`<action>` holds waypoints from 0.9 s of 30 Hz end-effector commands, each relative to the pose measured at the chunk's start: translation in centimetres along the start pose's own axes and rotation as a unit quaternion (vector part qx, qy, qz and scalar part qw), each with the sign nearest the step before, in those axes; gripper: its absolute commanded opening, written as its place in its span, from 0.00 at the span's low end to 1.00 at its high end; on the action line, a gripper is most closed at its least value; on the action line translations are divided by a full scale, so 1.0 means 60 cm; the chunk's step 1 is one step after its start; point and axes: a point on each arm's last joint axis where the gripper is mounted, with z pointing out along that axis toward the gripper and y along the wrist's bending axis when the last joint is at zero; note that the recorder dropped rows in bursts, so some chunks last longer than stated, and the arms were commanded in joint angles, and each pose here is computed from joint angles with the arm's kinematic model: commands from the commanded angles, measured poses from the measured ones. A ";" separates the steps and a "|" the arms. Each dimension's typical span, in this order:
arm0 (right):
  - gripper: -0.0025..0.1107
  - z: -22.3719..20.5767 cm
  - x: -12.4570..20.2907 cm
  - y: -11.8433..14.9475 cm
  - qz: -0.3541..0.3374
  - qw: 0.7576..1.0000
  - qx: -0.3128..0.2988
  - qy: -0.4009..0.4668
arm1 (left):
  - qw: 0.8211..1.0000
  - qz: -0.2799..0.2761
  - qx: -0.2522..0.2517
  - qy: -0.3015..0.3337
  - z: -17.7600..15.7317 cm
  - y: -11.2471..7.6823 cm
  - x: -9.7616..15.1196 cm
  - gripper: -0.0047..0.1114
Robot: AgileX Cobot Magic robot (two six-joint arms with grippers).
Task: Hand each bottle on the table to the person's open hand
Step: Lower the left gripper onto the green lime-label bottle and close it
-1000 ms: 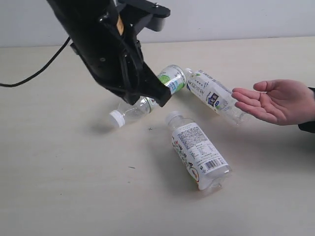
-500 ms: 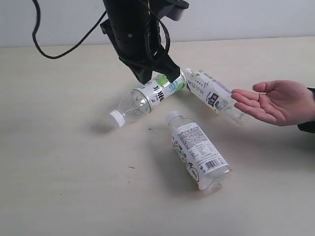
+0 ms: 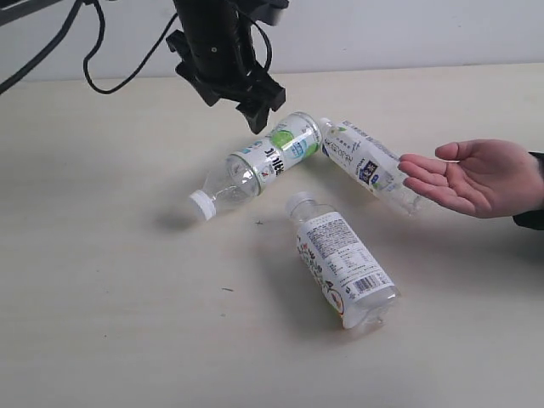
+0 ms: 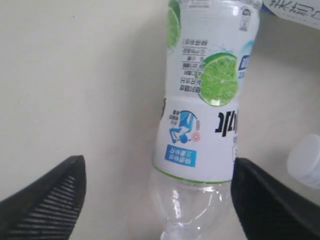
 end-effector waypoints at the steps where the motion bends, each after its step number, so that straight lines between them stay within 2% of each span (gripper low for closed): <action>1: 0.02 0.000 0.001 0.000 -0.003 1.000 0.000 -0.004 | 0.999 0.032 0.015 -0.016 0.026 -0.007 -0.009 0.70; 9: 0.02 0.000 0.001 0.000 -0.003 1.000 0.000 -0.004 | 0.998 0.048 0.020 -0.043 0.041 -0.009 -0.018 0.70; 15: 0.02 0.000 0.001 0.000 -0.003 1.000 0.000 -0.004 | 0.998 0.038 0.021 -0.042 0.079 -0.010 -0.020 0.70; 27: 0.02 0.000 0.001 0.000 -0.003 1.000 0.000 -0.004 | 0.999 0.029 0.038 -0.027 0.113 -0.016 -0.015 0.70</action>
